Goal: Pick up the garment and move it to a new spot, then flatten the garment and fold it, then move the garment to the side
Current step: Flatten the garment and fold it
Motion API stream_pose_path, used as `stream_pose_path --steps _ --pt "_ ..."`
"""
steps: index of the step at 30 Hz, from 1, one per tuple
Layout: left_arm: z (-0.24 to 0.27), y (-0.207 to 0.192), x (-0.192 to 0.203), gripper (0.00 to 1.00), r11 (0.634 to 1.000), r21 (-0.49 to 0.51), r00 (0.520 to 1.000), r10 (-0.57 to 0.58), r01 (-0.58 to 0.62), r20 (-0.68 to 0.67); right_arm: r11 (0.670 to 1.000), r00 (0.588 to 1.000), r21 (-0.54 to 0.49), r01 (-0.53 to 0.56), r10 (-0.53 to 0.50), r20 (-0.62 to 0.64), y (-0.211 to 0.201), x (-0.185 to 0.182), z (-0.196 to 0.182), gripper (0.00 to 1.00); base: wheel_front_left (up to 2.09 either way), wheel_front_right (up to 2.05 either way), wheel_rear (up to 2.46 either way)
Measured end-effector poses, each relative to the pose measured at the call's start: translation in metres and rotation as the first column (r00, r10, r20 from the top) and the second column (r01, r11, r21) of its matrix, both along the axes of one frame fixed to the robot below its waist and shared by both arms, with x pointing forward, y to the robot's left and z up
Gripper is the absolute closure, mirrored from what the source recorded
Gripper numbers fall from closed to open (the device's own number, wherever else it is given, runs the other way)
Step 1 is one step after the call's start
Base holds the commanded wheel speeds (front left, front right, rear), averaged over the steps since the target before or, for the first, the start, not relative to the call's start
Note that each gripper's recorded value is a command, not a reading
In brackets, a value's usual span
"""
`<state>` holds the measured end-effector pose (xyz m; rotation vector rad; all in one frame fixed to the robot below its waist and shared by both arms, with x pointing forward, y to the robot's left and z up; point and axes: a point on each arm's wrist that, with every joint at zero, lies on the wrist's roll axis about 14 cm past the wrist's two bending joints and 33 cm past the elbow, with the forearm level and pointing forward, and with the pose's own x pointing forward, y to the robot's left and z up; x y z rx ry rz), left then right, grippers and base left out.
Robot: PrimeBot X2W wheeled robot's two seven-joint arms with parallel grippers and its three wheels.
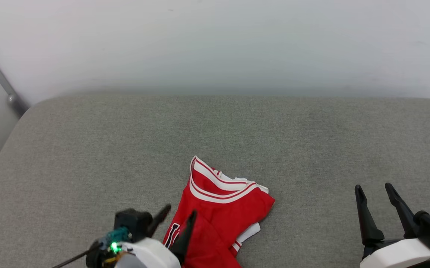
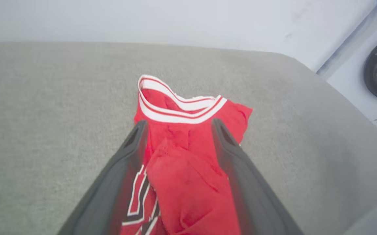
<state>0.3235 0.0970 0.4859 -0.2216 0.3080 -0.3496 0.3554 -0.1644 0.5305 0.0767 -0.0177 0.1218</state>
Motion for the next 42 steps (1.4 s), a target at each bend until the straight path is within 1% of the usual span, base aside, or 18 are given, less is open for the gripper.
stream_pose_path --steps 2,5,8,11,16,19,23,25,27,31,32,33,34,36,37,40,42 --pt "0.021 0.005 0.013 0.0 1.0 0.005 0.995 0.023 -0.023 0.099 1.0 1.0 0.0 0.002 -0.002 -0.001 -0.001 0.0 0.0 0.0 0.0 0.0 0.0" --pt "0.043 0.006 0.028 0.0 0.999 0.031 0.981 0.023 -0.03 0.193 1.0 1.0 0.0 0.005 -0.005 -0.003 -0.002 0.001 -0.001 0.0 0.0 0.0 0.0" --pt "0.052 0.005 0.046 0.0 0.998 0.064 0.976 -0.004 -0.01 0.218 1.0 1.0 -0.001 0.008 -0.008 -0.009 -0.003 0.004 -0.003 0.0 0.0 0.0 0.0" --pt "0.054 0.003 0.068 0.0 0.994 0.103 0.979 -0.042 0.022 0.198 1.0 1.0 0.0 0.004 -0.004 -0.01 -0.001 0.012 -0.003 0.0 0.0 0.0 0.0" --pt "0.015 0.003 0.097 0.0 0.979 0.171 0.994 -0.108 0.107 -0.001 1.0 1.0 0.002 0.003 -0.003 -0.031 0.0 0.025 -0.012 0.0 0.0 0.0 0.0" --pt "-0.019 0.008 0.105 0.0 0.965 0.206 0.979 -0.13 0.162 -0.159 1.0 0.999 0.004 0.006 -0.006 -0.051 -0.001 0.032 -0.021 0.0 0.0 0.0 0.0" --pt "-0.06 0.01 0.103 0.0 0.948 0.214 0.927 -0.153 0.236 -0.344 1.0 0.997 0.012 0.02 -0.019 -0.077 -0.005 0.037 -0.033 0.0 0.0 0.0 0.0" --pt "-0.076 0.01 0.101 0.0 0.935 0.227 0.896 -0.161 0.273 -0.413 0.999 0.995 0.012 0.03 -0.029 -0.091 -0.008 0.038 -0.04 0.0 0.0 0.0 0.0" --pt "-0.094 0.01 0.094 0.0 0.921 0.231 0.855 -0.167 0.313 -0.492 0.999 0.995 0.013 0.034 -0.033 -0.098 -0.009 0.039 -0.043 0.0 0.0 0.0 0.0" --pt "-0.108 0.009 0.087 0.0 0.901 0.235 0.797 -0.173 0.366 -0.579 0.999 0.993 0.015 0.043 -0.041 -0.11 -0.012 0.039 -0.049 0.0 0.0 0.0 0.0" --pt "-0.109 0.009 0.087 0.47 0.899 0.231 0.788 -0.174 0.372 -0.59 0.999 0.993 0.016 0.045 -0.043 -0.106 -0.012 0.04 -0.048 0.0 0.0 0.0 0.0" --pt "-0.11 0.008 0.087 0.71 0.9 0.226 0.783 -0.176 0.374 -0.596 0.999 0.994 0.018 0.046 -0.044 -0.102 -0.012 0.04 -0.047 0.0 0.0 0.0 0.0" --pt "-0.11 0.008 0.087 1.0 0.897 0.226 0.782 -0.18 0.379 -0.597 0.999 0.994 0.018 0.046 -0.044 -0.102 -0.012 0.041 -0.047 0.0 0.0 0.0 0.0" --pt "-0.11 0.007 0.087 1.0 0.895 0.228 0.785 -0.185 0.383 -0.591 0.999 0.994 0.018 0.047 -0.045 -0.104 -0.013 0.041 -0.048 0.0 0.0 0.0 0.0" --pt "-0.11 0.008 0.088 1.0 0.895 0.236 0.794 -0.184 0.379 -0.579 0.999 0.993 0.017 0.048 -0.046 -0.105 -0.013 0.041 -0.049 0.0 0.0 0.0 0.0" --pt "-0.102 0.008 0.096 1.0 0.904 0.25 0.84 -0.182 0.348 -0.51 0.999 0.994 0.013 0.046 -0.044 -0.103 -0.013 0.043 -0.048 0.0 0.0 0.0 0.0" --pt "-0.092 0.011 0.104 1.0 0.923 0.246 0.877 -0.16 0.296 -0.453 0.999 0.994 0.011 0.04 -0.038 -0.1 -0.011 0.044 -0.047 0.0 0.0 0.0 0.0"
